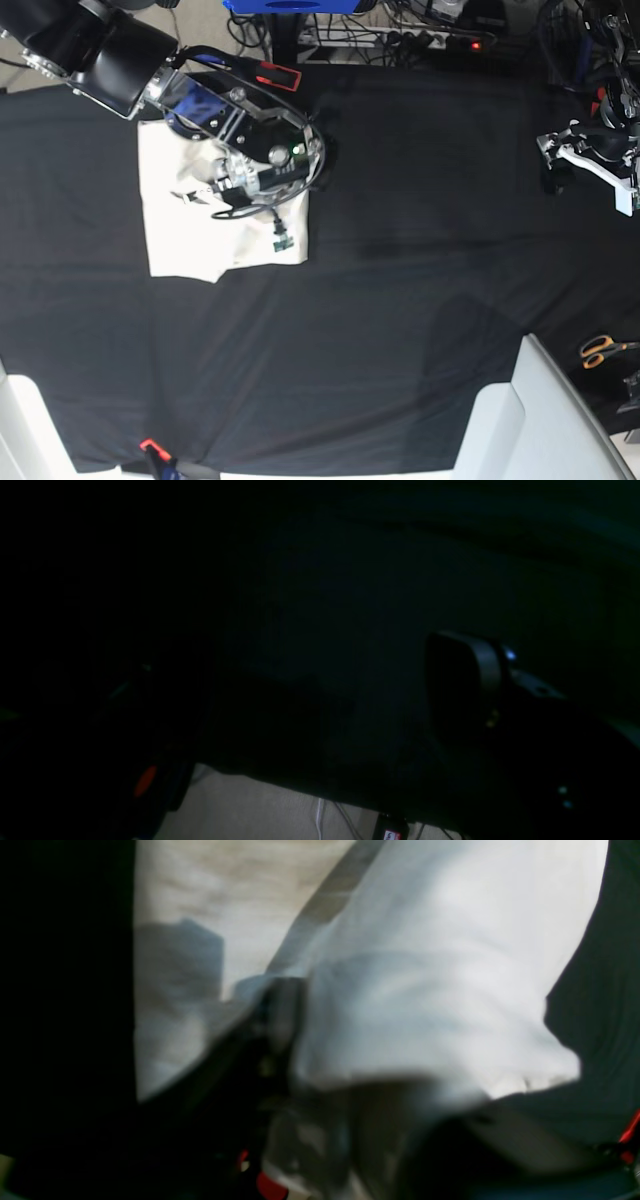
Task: Fold the T-shirt properly
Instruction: 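Release and drag the right gripper across the folded stack to flatten it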
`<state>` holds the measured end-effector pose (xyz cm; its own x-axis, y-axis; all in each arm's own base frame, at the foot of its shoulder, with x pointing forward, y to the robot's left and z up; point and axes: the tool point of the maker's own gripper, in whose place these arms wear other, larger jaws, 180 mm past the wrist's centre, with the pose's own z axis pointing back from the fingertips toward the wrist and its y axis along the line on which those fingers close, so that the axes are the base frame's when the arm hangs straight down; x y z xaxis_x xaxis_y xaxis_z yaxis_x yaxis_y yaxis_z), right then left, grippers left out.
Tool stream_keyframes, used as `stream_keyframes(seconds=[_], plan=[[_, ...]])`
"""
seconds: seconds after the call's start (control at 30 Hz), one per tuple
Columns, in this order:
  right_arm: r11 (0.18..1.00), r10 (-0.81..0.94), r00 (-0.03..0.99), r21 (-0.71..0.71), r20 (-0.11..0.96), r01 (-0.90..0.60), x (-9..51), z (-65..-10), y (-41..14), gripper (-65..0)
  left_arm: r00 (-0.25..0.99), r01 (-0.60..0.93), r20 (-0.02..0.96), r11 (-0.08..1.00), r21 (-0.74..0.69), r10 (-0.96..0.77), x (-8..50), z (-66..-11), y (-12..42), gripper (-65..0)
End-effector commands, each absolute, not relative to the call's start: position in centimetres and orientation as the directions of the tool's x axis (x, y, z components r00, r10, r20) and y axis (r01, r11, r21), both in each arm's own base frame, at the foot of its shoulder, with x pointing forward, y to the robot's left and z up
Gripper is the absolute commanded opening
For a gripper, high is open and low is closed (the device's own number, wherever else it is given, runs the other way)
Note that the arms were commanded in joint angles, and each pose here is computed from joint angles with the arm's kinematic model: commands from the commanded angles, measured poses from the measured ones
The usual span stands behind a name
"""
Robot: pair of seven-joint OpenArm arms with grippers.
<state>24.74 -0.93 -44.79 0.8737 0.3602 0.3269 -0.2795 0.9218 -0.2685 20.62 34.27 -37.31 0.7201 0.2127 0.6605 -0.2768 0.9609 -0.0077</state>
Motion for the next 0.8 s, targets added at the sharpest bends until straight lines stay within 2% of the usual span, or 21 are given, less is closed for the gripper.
stream_keyframes(seconds=[0.0,0.07,0.13,0.63,0.77], plan=[[0.922,0.37,0.854,-0.259,0.365,-0.289,25.4,-43.8,0.1,-39.2,0.698,-0.27,0.691,0.963,0.009,0.19,21.3,-36.2,34.9,0.0],[0.918,0.385,0.846,-0.25,0.37,-0.308,25.1,-43.7,0.9,-30.2,0.705,-0.281,0.679,0.96,0.005,0.203,21.0,-36.8,35.1,0.0],[0.915,0.396,0.838,-0.234,0.376,-0.328,24.8,-43.5,2.1,-24.9,0.716,-0.295,0.663,0.956,0.001,0.22,20.6,-37.6,35.4,0.0],[0.926,0.375,0.823,-0.124,0.427,-0.358,24.3,-41.3,7.7,-24.6,0.722,-0.31,0.651,0.951,0.003,0.234,20.2,-38.1,35.9,0.0],[0.928,0.35,0.797,-0.067,0.492,-0.366,24.8,-38.5,8.9,-24.6,0.715,-0.31,0.659,0.951,0.001,0.232,20.6,-37.8,36.0,0.0]])
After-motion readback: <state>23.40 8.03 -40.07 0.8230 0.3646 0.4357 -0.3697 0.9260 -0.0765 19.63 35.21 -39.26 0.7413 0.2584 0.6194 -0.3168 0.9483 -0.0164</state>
